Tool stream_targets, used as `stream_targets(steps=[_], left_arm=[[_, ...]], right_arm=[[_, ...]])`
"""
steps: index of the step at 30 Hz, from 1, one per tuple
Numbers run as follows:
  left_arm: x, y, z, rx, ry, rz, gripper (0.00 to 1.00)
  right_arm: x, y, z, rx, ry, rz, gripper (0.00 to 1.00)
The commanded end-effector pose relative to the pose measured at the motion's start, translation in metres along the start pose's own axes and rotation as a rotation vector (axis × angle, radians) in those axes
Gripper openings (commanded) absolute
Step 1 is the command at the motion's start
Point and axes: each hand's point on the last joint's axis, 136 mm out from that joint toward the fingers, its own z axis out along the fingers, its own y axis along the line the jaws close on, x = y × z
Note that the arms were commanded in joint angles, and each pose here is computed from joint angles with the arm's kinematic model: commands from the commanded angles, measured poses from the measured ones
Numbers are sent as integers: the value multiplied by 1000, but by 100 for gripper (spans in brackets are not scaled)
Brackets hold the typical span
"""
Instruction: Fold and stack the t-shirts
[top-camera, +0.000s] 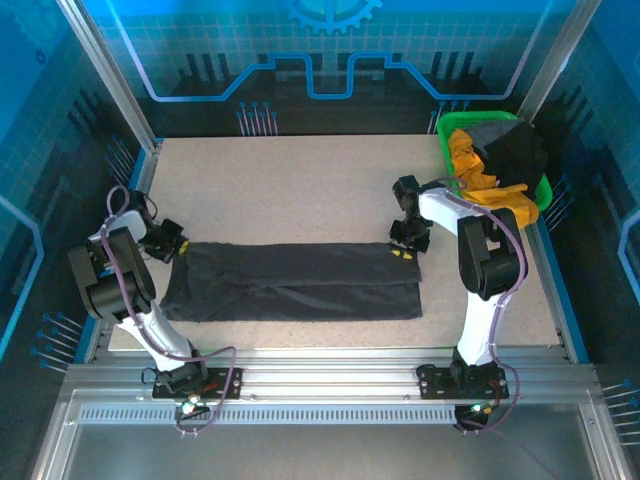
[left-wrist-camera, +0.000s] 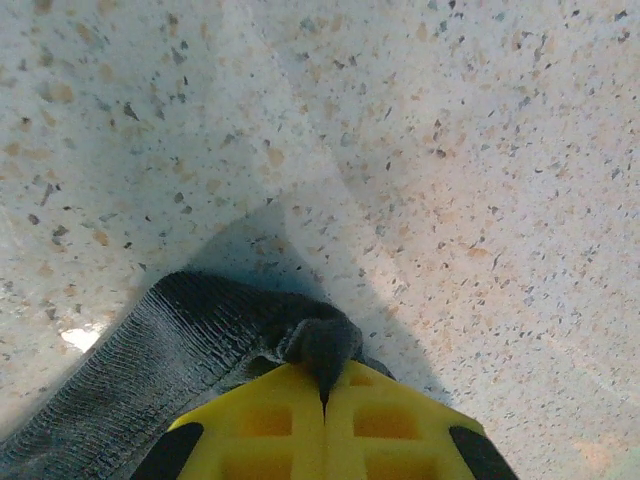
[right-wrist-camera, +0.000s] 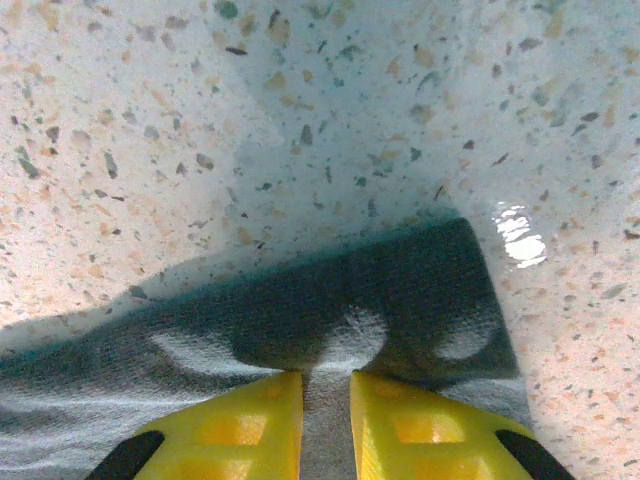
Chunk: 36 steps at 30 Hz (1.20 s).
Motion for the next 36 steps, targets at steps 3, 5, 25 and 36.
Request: stream_targets(steps=[3, 5, 25, 36], left_arm=[[-25, 3, -25, -27, -68, -34, 0], [-27, 3, -25, -31, -54, -33, 0], [139, -33, -13, -186, 66, 143, 32], [138, -46, 44, -338, 212, 226, 28]], right_arm=[[-8, -11, 7, 35, 15, 43, 19], [-11, -8, 6, 18, 13, 52, 18], [21, 52, -33, -151, -78, -73, 20], [15, 50, 11, -68, 98, 40, 20]])
